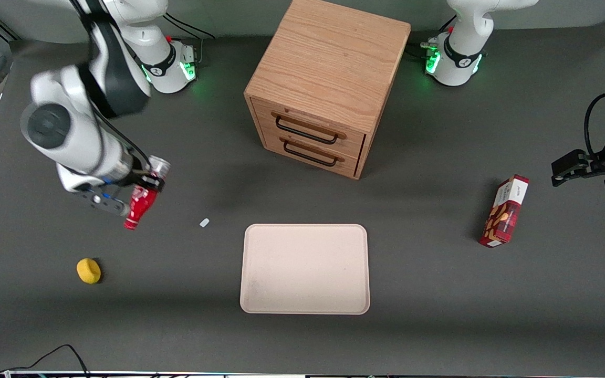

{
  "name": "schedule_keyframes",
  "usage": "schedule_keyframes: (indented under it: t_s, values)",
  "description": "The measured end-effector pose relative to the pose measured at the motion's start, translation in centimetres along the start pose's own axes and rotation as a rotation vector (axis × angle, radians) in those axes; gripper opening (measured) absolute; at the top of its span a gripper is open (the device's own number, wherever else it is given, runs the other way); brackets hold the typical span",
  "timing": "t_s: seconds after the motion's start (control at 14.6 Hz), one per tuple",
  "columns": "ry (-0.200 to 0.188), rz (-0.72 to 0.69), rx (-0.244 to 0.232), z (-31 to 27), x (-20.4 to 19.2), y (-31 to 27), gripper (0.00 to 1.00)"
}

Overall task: Place coke bottle on tray
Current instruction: 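Lift the bottle and turn it upright in the right gripper, then carry the upright bottle over the cream tray with the right gripper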

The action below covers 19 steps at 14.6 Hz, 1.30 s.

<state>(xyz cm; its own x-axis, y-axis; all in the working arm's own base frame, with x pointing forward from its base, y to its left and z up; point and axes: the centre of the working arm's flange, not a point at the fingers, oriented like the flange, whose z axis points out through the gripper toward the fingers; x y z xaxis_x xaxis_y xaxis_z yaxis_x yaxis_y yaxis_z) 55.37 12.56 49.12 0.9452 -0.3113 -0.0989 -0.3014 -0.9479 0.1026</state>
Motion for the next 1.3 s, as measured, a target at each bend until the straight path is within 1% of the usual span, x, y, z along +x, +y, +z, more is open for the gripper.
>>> schedule_keyframes:
  t_s: [0.14,0.21,0.27,0.34,0.41,0.48,0.55,0.68,0.82,0.89,0.96,1.09,1.3]
  values:
    - [-0.011,-0.061,0.004,-5.7,-0.6,2.1,0.53]
    - [-0.004,-0.096,0.011,-7.9,-0.7,2.6,0.53]
    - [0.011,-0.122,0.020,-9.4,-0.7,2.9,0.53]
    - [0.024,-0.143,0.027,-10.3,-0.6,2.8,0.53]
    - [0.029,-0.159,0.030,-10.5,-0.4,2.3,0.53]
    - [0.025,-0.178,0.031,-10.2,0.0,1.5,0.53]
    - [0.010,-0.210,0.026,-9.6,0.4,-0.2,0.53]
    - [-0.033,-0.282,0.011,-7.5,1.4,-5.5,0.53]
    - [-0.054,-0.347,0.007,-4.2,3.1,-11.7,0.53]
    - [-0.052,-0.380,0.006,-0.4,4.8,-16.3,0.53]
    - [-0.040,-0.391,0.010,2.0,5.8,-18.4,0.53]
    - [0.012,-0.409,0.041,7.0,7.6,-22.1,0.53]
    - [0.075,-0.426,0.058,13.7,8.7,-26.0,0.53]
